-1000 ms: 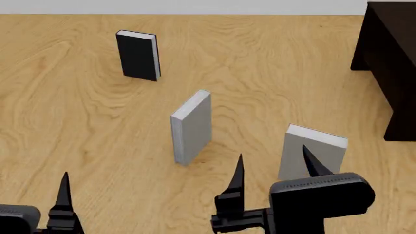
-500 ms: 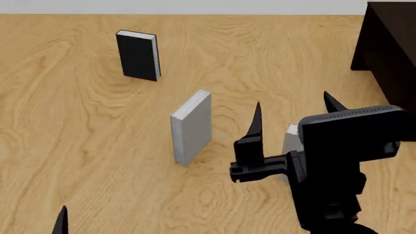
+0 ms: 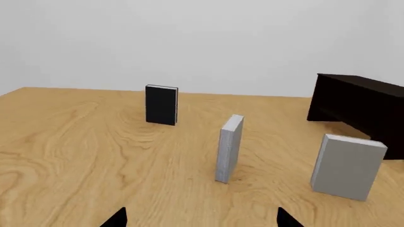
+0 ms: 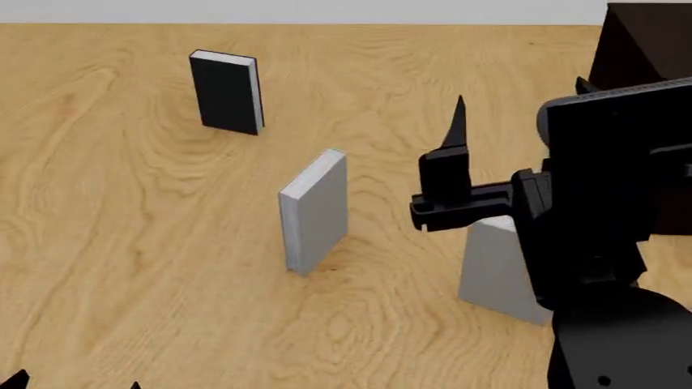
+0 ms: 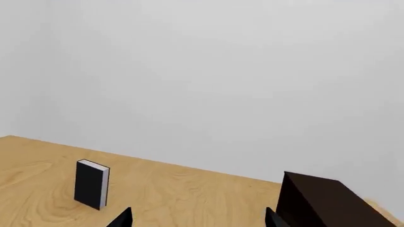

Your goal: Pick up the book on the right and place it on the cabinet shelf.

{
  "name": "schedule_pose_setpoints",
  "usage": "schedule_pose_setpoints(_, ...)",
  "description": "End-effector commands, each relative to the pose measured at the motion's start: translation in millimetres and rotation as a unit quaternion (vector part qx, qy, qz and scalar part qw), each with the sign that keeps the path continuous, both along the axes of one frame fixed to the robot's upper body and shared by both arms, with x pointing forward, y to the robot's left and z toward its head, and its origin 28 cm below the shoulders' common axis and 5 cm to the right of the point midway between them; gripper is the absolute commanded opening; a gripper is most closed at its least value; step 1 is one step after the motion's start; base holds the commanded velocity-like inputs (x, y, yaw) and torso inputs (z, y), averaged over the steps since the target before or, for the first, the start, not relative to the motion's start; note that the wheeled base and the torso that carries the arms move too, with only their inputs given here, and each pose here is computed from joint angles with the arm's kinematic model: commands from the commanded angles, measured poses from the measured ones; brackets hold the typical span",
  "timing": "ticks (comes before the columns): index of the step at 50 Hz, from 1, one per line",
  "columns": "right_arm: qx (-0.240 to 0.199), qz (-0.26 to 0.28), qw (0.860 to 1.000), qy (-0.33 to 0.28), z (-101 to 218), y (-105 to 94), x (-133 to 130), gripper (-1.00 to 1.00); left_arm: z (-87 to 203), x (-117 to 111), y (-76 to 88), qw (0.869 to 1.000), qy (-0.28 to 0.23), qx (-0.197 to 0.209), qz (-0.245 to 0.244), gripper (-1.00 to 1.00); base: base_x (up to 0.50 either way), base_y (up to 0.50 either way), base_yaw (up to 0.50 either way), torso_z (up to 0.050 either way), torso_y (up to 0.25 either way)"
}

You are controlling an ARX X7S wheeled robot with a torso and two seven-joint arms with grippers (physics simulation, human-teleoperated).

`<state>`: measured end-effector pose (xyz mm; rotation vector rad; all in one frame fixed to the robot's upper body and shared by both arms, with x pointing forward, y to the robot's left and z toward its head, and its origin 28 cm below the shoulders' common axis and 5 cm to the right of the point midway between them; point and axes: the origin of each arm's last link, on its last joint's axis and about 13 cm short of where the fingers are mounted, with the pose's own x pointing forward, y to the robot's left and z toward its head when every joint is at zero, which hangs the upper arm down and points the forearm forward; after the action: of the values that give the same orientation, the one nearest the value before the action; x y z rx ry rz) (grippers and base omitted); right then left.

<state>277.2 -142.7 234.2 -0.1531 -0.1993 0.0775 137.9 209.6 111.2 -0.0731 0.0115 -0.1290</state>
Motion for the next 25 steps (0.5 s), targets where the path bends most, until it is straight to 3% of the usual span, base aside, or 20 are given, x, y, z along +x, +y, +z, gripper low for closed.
schedule_pose_setpoints(1, -0.003, 0.001, 1.000, -0.005, 8.3, -2.0, 2.5, 1.00, 2.8, -1.2, -2.5, 1.000, 0.003, -0.010, -0.011, 1.00, 0.00, -0.28, 0.00, 0.000, 0.000)
schedule_pose_setpoints(13, 0.004, 0.010, 1.000, -0.009, 6.2, -1.0, -0.3, 1.00, 5.3, -1.4, -3.4, 1.000, 0.000, -0.012, -0.014, 1.00, 0.07, -0.43, 0.00, 0.000, 0.000)
schedule_pose_setpoints(25, -0.005, 0.024, 1.000, -0.018, 9.0, 0.4, -3.5, 1.00, 7.9, -1.2, -3.0, 1.000, -0.009, -0.008, -0.010, 1.00, 0.29, -0.42, 0.00, 0.000, 0.000)
